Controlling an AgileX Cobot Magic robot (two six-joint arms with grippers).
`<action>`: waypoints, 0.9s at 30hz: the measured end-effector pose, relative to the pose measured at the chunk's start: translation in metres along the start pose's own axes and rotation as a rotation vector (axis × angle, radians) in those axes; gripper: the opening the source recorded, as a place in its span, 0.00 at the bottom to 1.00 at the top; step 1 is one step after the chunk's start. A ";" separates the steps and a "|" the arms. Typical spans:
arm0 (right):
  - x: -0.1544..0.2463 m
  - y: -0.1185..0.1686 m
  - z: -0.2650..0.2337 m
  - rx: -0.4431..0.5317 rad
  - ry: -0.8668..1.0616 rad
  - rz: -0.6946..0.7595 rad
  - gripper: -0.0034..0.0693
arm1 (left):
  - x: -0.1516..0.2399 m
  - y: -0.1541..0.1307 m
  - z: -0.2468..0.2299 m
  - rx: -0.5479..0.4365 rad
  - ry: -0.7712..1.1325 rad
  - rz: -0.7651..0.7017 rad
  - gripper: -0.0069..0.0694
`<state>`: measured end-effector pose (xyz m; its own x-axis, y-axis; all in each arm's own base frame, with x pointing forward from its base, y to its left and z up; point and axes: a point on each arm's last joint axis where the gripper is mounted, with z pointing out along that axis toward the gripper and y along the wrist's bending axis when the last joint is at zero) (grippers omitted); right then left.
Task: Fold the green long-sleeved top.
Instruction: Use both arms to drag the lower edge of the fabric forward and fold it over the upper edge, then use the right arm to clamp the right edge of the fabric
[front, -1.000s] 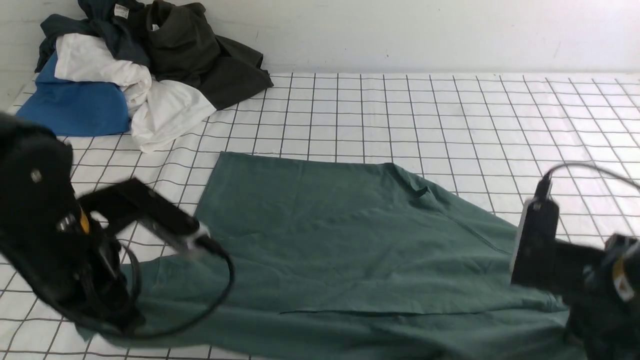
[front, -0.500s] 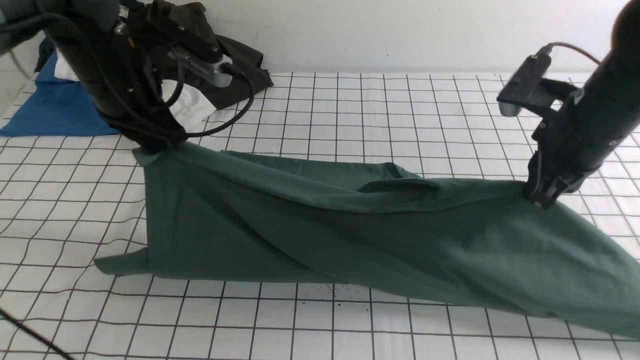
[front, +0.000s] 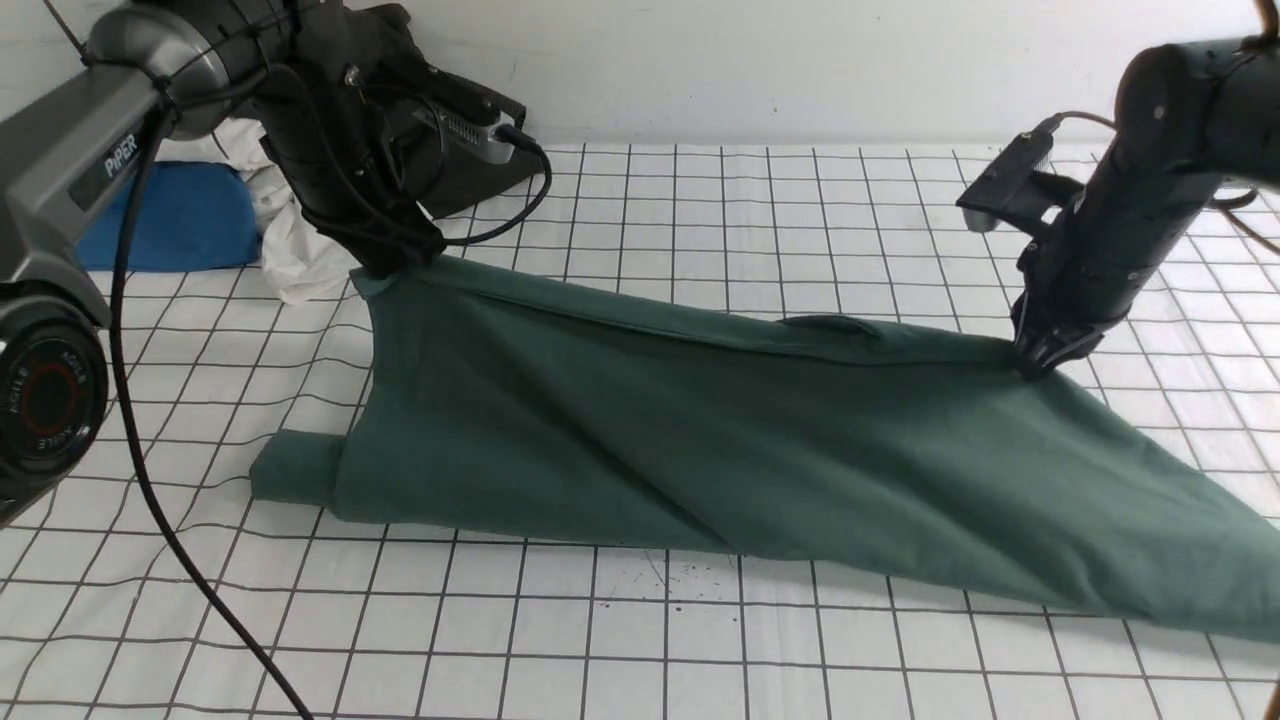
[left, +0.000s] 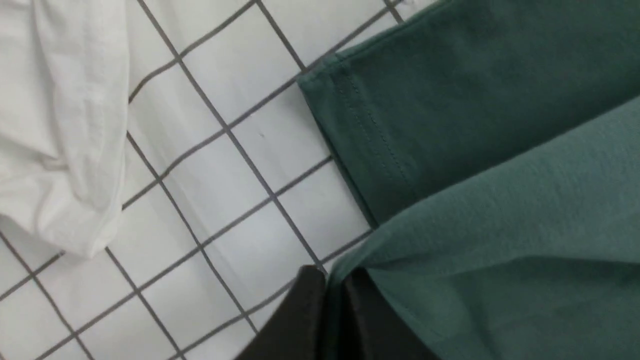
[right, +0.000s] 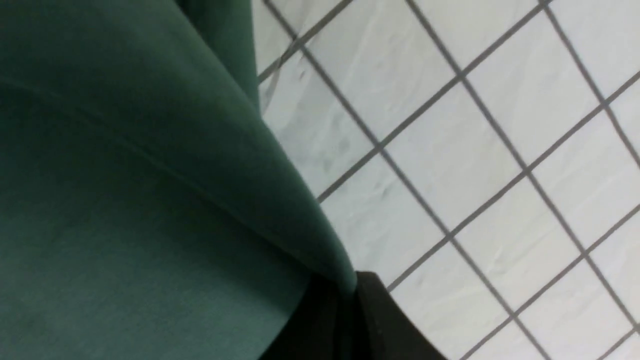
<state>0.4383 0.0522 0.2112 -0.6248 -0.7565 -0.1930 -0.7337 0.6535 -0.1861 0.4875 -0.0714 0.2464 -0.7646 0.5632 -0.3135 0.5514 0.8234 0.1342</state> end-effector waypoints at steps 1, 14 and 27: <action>-0.001 -0.002 0.003 0.006 -0.008 0.015 0.07 | 0.001 0.002 0.005 -0.001 -0.003 -0.014 0.12; 0.006 -0.036 -0.015 0.197 0.015 0.356 0.50 | -0.011 0.017 -0.016 -0.045 -0.082 -0.201 0.69; 0.082 0.003 -0.097 0.077 -0.034 0.730 0.56 | -0.020 -0.085 0.016 0.173 0.049 -0.112 0.37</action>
<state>0.3590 -0.0102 0.2887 -0.9377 -0.1279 -0.3229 -0.1125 0.9915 -0.0658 0.4617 -0.1540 0.2262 -0.8372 0.4750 -0.2709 0.5080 0.8590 -0.0635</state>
